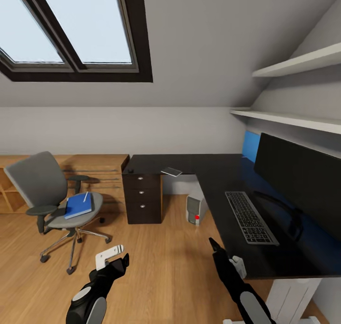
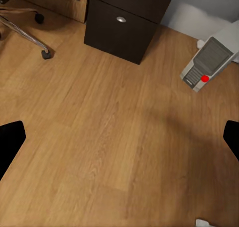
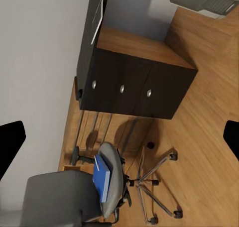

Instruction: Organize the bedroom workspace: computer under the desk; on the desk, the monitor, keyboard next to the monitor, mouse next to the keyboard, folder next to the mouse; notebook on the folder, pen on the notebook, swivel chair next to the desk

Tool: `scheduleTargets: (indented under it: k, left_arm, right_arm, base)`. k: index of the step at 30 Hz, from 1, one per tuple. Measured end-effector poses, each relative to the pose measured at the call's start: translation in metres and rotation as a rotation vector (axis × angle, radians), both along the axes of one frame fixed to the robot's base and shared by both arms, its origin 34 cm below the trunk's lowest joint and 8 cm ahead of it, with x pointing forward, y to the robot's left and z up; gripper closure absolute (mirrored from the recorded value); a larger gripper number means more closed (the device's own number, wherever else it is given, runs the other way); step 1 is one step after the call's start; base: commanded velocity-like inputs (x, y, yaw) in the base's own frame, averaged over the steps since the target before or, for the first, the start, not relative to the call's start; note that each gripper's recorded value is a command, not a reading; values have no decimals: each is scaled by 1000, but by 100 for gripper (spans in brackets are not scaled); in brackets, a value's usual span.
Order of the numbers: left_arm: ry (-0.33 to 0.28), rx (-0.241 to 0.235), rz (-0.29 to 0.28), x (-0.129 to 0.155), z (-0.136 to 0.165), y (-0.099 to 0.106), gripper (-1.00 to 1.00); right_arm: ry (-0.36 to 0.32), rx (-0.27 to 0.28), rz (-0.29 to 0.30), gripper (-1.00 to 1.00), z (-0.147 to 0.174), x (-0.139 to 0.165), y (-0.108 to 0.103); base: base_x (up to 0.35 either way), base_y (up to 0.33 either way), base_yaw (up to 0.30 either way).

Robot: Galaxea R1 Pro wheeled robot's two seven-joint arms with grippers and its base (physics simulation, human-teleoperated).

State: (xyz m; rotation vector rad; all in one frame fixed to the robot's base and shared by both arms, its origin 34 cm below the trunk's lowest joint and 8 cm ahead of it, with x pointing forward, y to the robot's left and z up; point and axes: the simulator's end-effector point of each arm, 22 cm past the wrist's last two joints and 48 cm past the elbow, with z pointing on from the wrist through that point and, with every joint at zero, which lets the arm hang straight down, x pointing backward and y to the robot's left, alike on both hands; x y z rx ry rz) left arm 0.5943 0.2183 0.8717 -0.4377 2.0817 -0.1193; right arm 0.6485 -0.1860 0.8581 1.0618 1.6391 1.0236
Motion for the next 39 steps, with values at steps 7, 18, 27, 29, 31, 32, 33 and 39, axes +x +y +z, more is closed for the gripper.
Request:
scheduleTargets:
  k: [7, 18, 27, 29, 31, 32, 33, 39]
  left_arm:
    - [0, -1, 0, -1, 10, 0, -100]
    - [-2, -5, -4, -2, 23, -2, -100]
    - [-3, -5, -6, -3, 23, -5, -100]
    - [-3, -5, -6, -3, 23, -5, -100]
    - [-3, -5, -7, -3, 23, -6, -100]
    - [-4, -5, -8, -3, 24, -6, -100]
    - [-4, -5, -10, -3, 24, -7, -100]
    - [-12, 2, -49, -4, 27, -23, -100]
  right_arm:
    - [-5, -15, 50, -100, 11, -4, 19]
    - [-38, -18, -44, -100, 31, -1, 13]
    - [-40, 2, -48, -100, 35, -2, 22]
    - [-39, 6, -47, -100, 35, -2, 24]
    - [-38, 8, -47, -100, 35, -2, 25]
    - [-39, 9, -47, -100, 36, -2, 26]
    - [-39, 9, -47, -100, 36, -3, 26]
    - [-41, 10, -48, -100, 37, -3, 25]
  base:
    - [0, 1, 0]
    - [59, 0, 103]
    - [168, 0, 222]
    - [180, 0, 250]
    - [264, 0, 253]
    - [285, 0, 254]
    - [298, 0, 254]
    - [314, 0, 255]
